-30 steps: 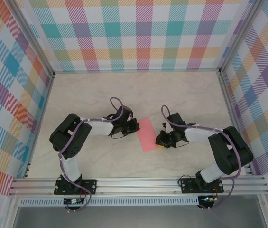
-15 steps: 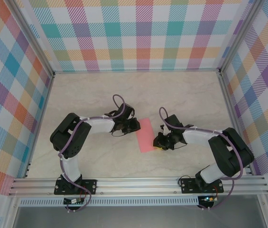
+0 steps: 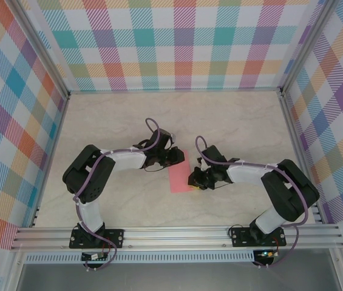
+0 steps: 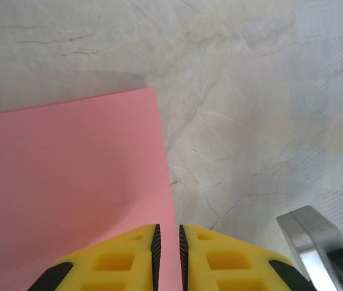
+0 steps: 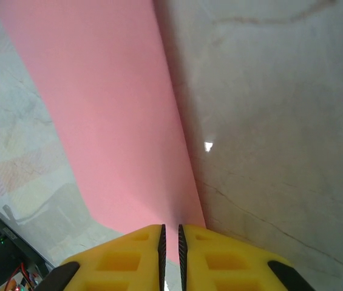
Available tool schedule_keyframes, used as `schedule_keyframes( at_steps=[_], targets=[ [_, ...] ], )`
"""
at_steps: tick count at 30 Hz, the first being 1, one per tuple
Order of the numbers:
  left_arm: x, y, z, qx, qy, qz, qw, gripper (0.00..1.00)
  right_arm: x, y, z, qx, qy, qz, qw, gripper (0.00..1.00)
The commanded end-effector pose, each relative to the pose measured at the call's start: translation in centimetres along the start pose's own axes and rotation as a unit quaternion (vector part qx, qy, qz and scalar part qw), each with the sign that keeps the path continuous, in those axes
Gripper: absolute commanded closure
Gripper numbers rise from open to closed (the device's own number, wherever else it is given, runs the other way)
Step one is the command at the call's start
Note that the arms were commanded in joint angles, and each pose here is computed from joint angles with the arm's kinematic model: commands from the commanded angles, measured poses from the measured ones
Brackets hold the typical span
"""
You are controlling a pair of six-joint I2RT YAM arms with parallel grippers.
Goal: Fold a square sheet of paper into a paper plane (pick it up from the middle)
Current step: Fold the square sheet of paper in half at the center of the table.
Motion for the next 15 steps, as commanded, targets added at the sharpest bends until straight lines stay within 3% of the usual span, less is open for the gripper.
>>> schedule_keyframes(
  at_steps=[1, 15],
  targets=[
    [-0.1, 0.2, -1.8, -0.016, -0.029, 0.008, 0.999, 0.83, 1.0, 1.9, 2.0, 0.045, 0.02, -0.024, 0.998, 0.85],
    [-2.6, 0.3, -1.3, -0.013, -0.009, 0.033, 0.999, 0.89, -1.1, 4.4, 0.9, 0.043, 0.009, -0.014, 0.999, 0.87]
  ],
)
Point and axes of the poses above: each hand's point on the last joint's axis, 136 mm out from that joint toward the fingers, its own x axis back along the fingers, its own z axis along the line the jaws close on, y = z × x, the point moved 4 cm from there along x, back along the fingers, and after that the axes turned 3 degrees about x, right-handed, at the moved point
